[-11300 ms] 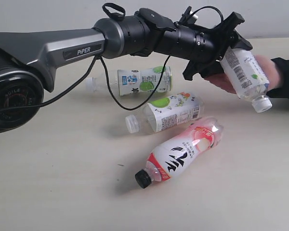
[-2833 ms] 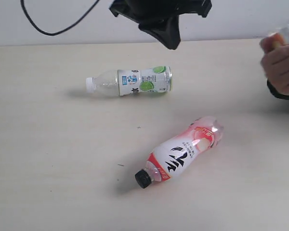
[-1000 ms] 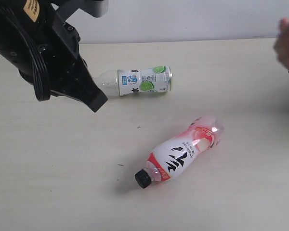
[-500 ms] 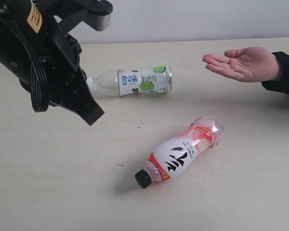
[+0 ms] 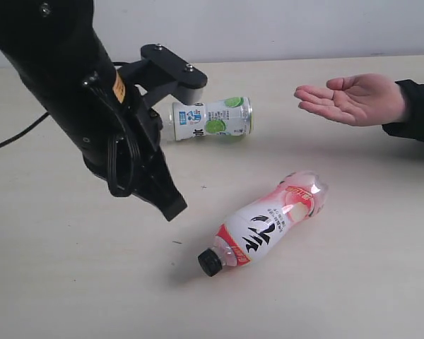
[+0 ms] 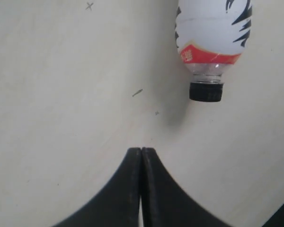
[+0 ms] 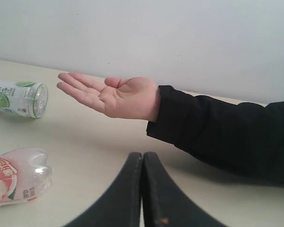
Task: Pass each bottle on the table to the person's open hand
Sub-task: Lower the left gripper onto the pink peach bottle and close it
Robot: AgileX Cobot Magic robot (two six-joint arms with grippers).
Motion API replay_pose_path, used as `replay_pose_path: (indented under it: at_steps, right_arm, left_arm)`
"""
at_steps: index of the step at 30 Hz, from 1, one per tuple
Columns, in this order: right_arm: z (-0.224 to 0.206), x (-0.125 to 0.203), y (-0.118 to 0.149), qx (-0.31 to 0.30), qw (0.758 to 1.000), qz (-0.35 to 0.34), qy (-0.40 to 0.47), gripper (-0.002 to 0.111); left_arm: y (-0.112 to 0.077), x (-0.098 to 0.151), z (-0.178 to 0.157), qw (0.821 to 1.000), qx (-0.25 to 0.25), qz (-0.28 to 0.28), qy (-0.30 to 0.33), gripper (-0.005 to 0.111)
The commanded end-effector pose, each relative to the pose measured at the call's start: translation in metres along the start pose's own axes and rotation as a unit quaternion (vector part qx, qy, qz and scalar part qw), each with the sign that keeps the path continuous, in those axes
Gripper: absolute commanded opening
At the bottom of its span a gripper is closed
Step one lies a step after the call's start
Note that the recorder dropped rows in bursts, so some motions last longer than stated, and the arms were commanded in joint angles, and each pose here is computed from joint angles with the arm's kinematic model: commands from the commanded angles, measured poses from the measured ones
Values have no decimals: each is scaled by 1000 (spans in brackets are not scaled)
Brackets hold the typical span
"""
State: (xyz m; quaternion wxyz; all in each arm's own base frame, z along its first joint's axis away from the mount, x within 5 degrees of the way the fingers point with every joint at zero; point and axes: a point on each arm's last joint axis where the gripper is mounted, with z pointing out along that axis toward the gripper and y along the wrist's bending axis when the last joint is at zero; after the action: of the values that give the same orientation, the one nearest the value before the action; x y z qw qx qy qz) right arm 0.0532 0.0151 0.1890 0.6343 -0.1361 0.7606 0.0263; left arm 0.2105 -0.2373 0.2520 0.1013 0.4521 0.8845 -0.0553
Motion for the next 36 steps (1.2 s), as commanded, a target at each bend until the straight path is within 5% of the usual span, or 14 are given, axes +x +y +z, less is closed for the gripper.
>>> replay_pose_path:
  at_steps: [1,13,19,26,36]
  right_arm:
    - [0,0,0,4,1000,-1,-5,0]
    - [0,0,0,4,1000,-1,-5,0]
    - [0,0,0,4,1000,-1,-5,0]
    - [0,0,0,4,1000,-1,-5,0]
    - [0,0,0,4,1000,-1,-5,0]
  left_arm:
    - [-5,-10,11,1000,29,9,-3,0]
    - [-14,-43,27,997,73,24,10,2]
    - [-43,-70,42,993,77,87,0,30]
    - [-69,-99,58,990,62,124,-19,91]
    - [-65,-109,89,994,23,109,-9,97]
